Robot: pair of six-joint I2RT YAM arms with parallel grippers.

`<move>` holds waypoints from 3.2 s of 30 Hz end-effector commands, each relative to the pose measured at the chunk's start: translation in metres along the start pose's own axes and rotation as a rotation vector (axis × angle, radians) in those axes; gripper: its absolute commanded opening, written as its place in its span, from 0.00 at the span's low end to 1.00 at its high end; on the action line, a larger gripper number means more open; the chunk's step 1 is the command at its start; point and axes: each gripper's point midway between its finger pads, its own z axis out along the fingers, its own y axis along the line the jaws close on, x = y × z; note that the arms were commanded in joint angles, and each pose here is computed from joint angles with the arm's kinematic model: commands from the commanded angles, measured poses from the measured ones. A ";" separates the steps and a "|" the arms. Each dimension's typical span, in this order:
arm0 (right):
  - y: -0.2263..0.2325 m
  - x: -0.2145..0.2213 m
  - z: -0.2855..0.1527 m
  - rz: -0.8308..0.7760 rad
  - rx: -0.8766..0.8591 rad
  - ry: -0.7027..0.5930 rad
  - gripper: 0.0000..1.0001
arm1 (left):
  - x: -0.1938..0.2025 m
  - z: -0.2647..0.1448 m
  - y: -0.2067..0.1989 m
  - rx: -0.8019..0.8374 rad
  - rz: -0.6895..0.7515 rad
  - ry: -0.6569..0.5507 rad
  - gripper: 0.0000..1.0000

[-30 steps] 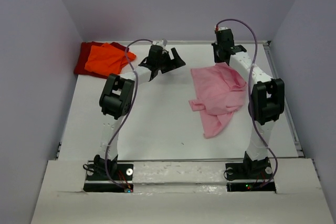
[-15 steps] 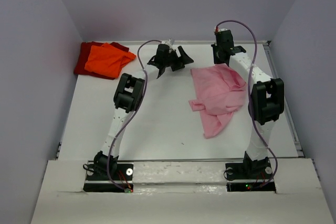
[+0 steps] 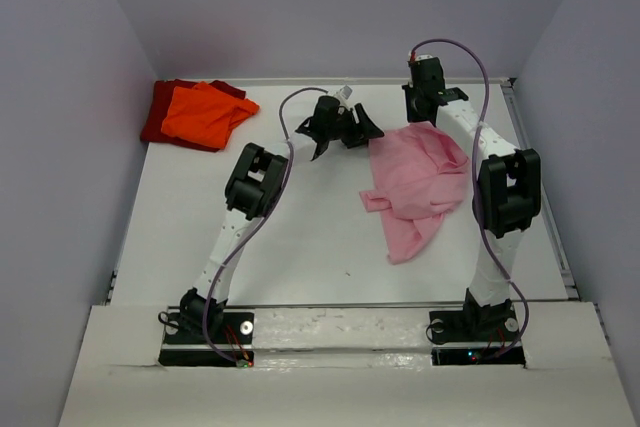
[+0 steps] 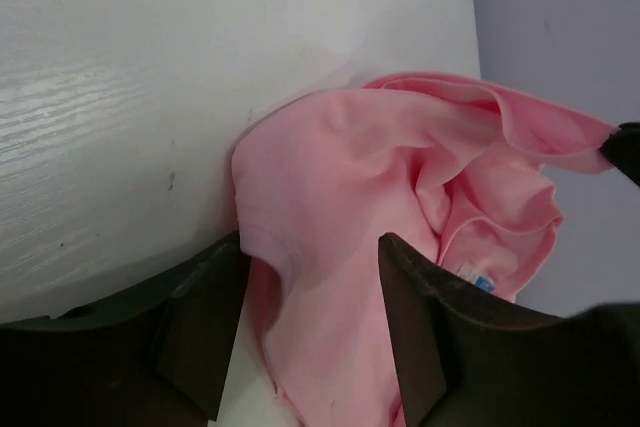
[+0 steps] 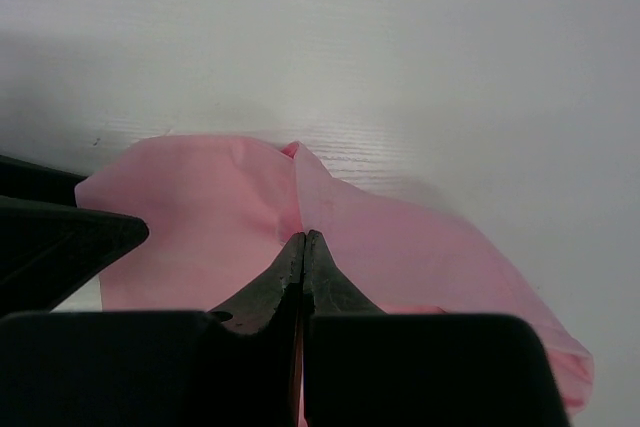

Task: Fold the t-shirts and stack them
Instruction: Flatten out the tshirt

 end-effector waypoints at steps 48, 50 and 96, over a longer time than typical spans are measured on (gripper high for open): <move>-0.073 -0.096 -0.280 0.244 -0.050 -0.529 0.00 | -0.101 -0.498 -0.248 -0.462 0.642 -0.788 0.00; -0.077 -0.103 -0.294 0.243 -0.055 -0.555 0.00 | -0.102 -0.513 -0.262 -0.447 0.651 -0.830 0.00; -0.013 -0.115 -0.161 0.472 -0.561 -0.386 0.00 | -0.138 -0.404 -0.104 -0.496 0.496 -0.757 0.00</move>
